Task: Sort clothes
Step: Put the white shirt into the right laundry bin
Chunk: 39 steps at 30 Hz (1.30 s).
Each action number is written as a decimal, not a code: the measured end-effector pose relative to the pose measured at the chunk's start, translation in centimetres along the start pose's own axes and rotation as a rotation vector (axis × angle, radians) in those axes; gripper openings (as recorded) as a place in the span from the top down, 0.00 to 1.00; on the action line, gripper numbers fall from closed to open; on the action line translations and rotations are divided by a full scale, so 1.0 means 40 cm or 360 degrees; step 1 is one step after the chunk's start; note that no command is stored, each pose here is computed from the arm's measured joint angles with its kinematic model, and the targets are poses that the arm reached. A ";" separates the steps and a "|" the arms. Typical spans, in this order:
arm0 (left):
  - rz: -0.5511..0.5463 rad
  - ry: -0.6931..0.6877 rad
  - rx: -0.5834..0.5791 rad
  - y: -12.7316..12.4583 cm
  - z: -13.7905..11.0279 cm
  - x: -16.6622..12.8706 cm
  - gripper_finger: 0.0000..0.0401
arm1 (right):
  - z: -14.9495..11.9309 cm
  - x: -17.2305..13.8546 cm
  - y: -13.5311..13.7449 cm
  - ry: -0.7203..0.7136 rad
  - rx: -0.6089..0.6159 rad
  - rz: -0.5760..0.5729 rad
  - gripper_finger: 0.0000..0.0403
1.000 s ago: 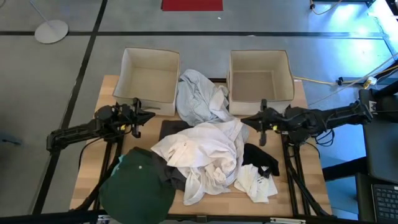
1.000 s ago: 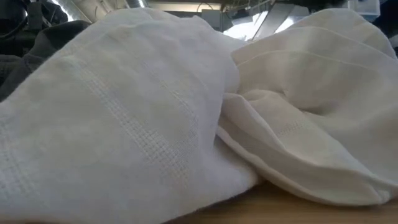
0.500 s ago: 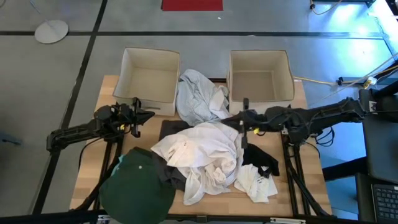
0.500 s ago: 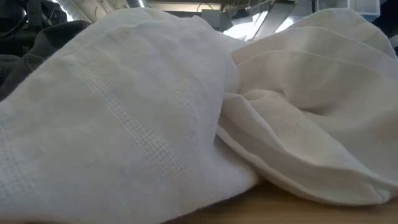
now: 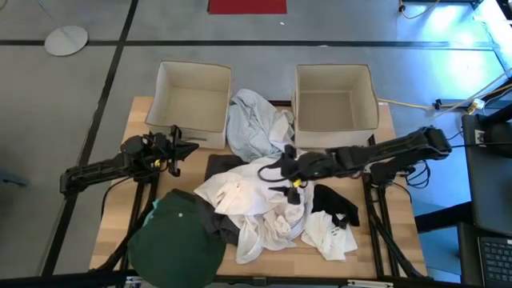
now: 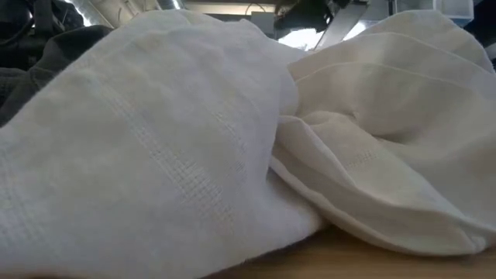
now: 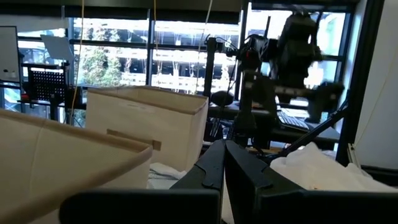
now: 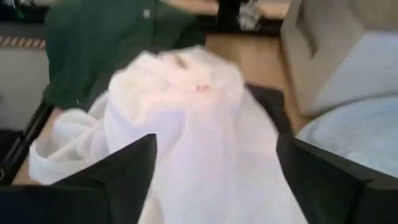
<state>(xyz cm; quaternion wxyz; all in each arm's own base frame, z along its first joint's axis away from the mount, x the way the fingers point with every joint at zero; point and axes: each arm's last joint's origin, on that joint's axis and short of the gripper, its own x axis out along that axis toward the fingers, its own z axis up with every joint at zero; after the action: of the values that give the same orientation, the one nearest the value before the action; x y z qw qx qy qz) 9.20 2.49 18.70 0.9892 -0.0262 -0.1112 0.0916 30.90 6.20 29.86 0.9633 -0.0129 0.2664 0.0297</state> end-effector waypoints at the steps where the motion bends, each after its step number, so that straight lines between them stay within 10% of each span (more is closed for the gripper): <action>1: 0.0000 -0.0004 -0.0008 0.000 0.001 0.000 0.99 | -0.002 0.012 0.002 0.0014 0.0005 0.0012 0.14; 22: -0.0002 -0.0018 -0.0017 0.000 0.003 0.000 0.99 | -0.061 0.177 0.019 0.0071 -0.0121 0.0025 0.19; 31: -0.0002 -0.0018 -0.0018 0.000 0.003 0.000 0.99 | -0.084 0.230 0.017 0.0064 -0.0157 0.0042 0.40; 39: 0.0001 -0.0019 -0.0013 0.000 0.003 0.000 0.99 | -0.073 0.229 0.017 -0.0008 -0.0294 -0.0035 0.77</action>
<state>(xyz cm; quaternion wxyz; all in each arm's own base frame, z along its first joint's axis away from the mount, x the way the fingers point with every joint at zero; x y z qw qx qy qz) 9.17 2.49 18.82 0.9884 -0.0297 -0.1174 0.0916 37.22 7.21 22.66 0.9589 -0.1046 0.2600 0.0436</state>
